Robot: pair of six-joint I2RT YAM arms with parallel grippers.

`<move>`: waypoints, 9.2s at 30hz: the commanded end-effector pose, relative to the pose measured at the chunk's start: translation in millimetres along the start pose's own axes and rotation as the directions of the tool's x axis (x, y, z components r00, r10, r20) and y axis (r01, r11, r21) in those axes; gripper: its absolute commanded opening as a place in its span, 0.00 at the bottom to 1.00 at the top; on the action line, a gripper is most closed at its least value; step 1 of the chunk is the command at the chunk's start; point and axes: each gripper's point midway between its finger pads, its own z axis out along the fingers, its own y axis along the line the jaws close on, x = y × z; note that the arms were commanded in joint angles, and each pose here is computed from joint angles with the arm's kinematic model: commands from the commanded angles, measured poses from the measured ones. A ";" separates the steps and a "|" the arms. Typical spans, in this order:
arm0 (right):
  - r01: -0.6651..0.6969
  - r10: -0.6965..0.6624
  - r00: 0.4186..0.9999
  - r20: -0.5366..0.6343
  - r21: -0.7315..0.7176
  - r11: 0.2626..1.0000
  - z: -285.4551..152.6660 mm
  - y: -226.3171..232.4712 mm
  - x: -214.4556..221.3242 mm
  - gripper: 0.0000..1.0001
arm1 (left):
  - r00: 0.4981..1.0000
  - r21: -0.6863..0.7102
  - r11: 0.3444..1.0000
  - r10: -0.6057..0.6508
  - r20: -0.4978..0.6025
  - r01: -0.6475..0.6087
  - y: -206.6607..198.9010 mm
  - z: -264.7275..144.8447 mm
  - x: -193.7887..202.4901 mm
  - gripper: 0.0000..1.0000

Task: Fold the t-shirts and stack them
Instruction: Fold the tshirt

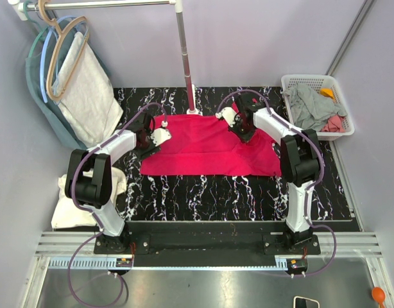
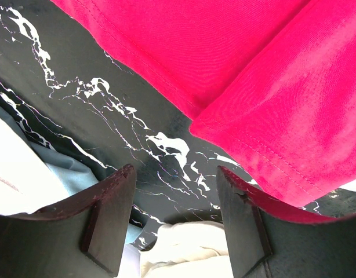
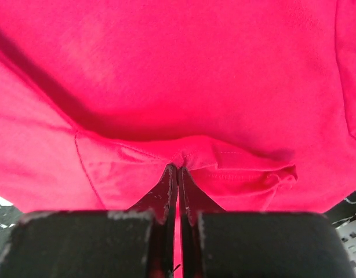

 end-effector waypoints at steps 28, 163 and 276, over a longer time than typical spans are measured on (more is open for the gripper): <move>0.159 -0.148 0.983 -0.108 0.100 0.982 34.1 -9.3 -41.7 0.34 | 1.000 -0.031 0.999 0.007 0.009 -0.007 4.8 6.7 -2.7 0.61; 0.115 -0.133 0.987 -0.090 -0.176 0.978 -38.2 182.9 167.8 0.85 | 0.947 0.166 0.949 0.292 -0.137 -0.268 -198.4 -29.9 114.9 0.75; -0.527 0.487 0.844 0.226 0.174 0.832 -53.0 -40.1 54.7 0.96 | 0.828 -0.110 0.893 -0.349 0.439 0.436 5.2 -56.4 -75.7 0.99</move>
